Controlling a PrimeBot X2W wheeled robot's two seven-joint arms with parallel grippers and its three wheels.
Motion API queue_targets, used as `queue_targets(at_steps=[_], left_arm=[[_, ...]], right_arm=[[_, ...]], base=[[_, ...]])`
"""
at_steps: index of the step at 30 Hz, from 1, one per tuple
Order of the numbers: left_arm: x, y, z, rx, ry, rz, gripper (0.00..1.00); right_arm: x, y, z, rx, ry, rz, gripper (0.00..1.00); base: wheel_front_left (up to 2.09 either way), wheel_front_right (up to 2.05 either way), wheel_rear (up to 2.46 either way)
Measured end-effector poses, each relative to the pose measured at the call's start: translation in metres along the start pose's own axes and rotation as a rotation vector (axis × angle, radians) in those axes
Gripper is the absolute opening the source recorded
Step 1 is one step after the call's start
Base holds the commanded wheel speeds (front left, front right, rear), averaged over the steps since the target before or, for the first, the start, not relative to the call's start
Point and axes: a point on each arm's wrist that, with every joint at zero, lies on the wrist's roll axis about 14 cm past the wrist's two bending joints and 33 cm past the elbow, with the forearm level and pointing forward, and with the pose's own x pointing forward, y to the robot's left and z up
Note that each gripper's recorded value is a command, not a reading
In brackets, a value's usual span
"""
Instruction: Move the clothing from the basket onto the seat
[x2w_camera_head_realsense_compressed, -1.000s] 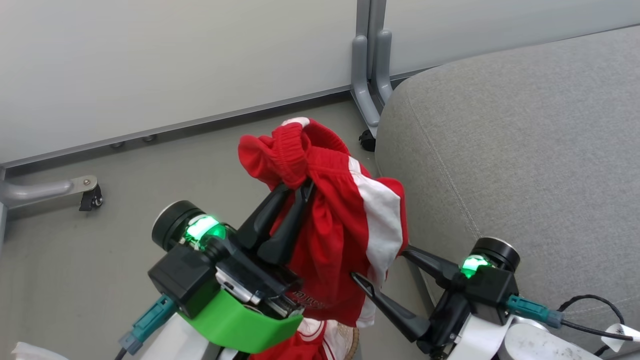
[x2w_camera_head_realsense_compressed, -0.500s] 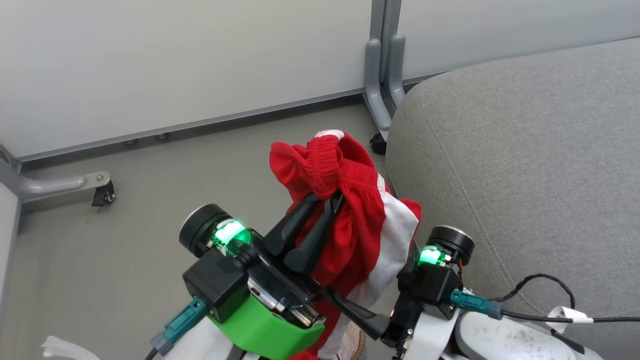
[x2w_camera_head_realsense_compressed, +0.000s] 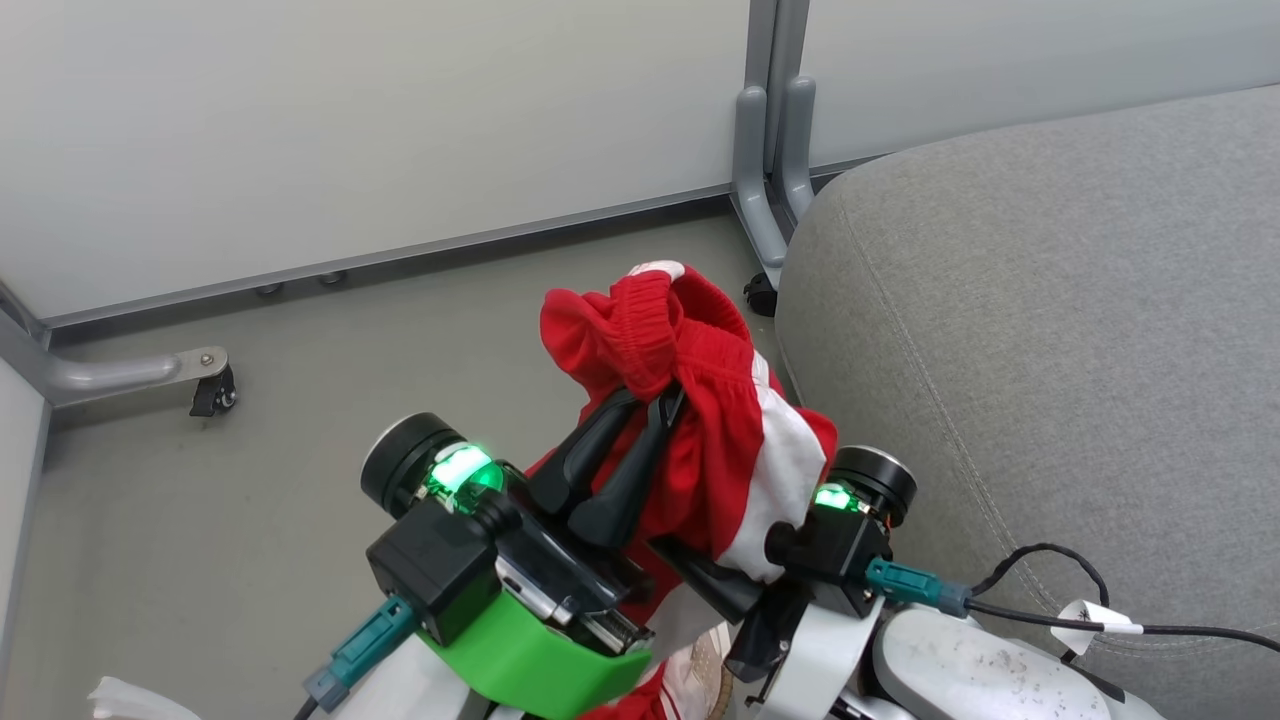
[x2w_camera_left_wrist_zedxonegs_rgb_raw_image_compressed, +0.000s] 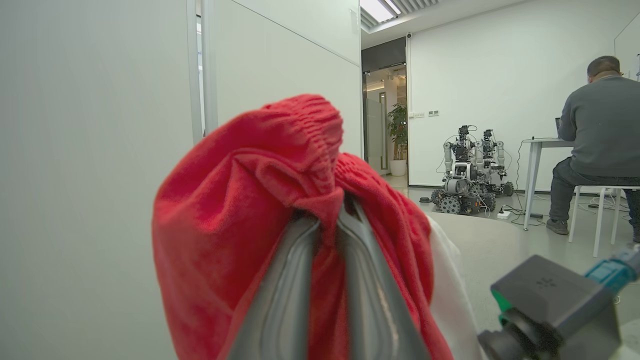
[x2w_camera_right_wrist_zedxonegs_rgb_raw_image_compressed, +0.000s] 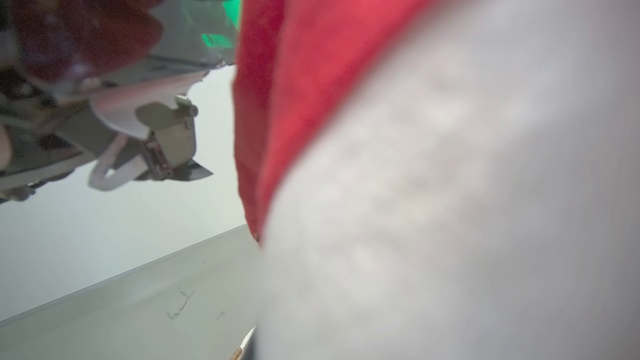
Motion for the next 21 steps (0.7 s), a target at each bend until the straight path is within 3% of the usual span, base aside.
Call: queue_targets(at_steps=[12, 13, 14, 15, 21], left_arm=[[-0.002, 0.000, -0.004, -0.003, 0.014, 0.007, 0.00], [-0.003, 0.000, -0.005, -0.003, 0.017, 0.007, 0.11], [-0.003, 0.000, -0.006, -0.003, 0.021, 0.008, 0.38], [-0.004, 0.001, -0.007, -0.003, 0.026, 0.011, 1.00], [-0.007, 0.002, -0.014, -0.001, 0.048, 0.018, 1.00]], right_arm=[[-0.001, -0.005, 0.009, 0.012, -0.033, -0.031, 0.00], [-0.001, -0.005, 0.010, 0.011, -0.038, -0.033, 0.00], [-0.001, -0.006, 0.012, 0.013, -0.046, -0.038, 0.00], [-0.001, -0.007, 0.014, 0.014, -0.054, -0.045, 0.00], [-0.003, -0.016, 0.022, 0.004, -0.086, -0.088, 0.00]], base=[[0.00, 0.00, 0.00], [0.00, 0.00, 0.00], [0.00, 0.00, 0.00], [0.00, 0.00, 0.00], [0.00, 0.00, 0.00]])
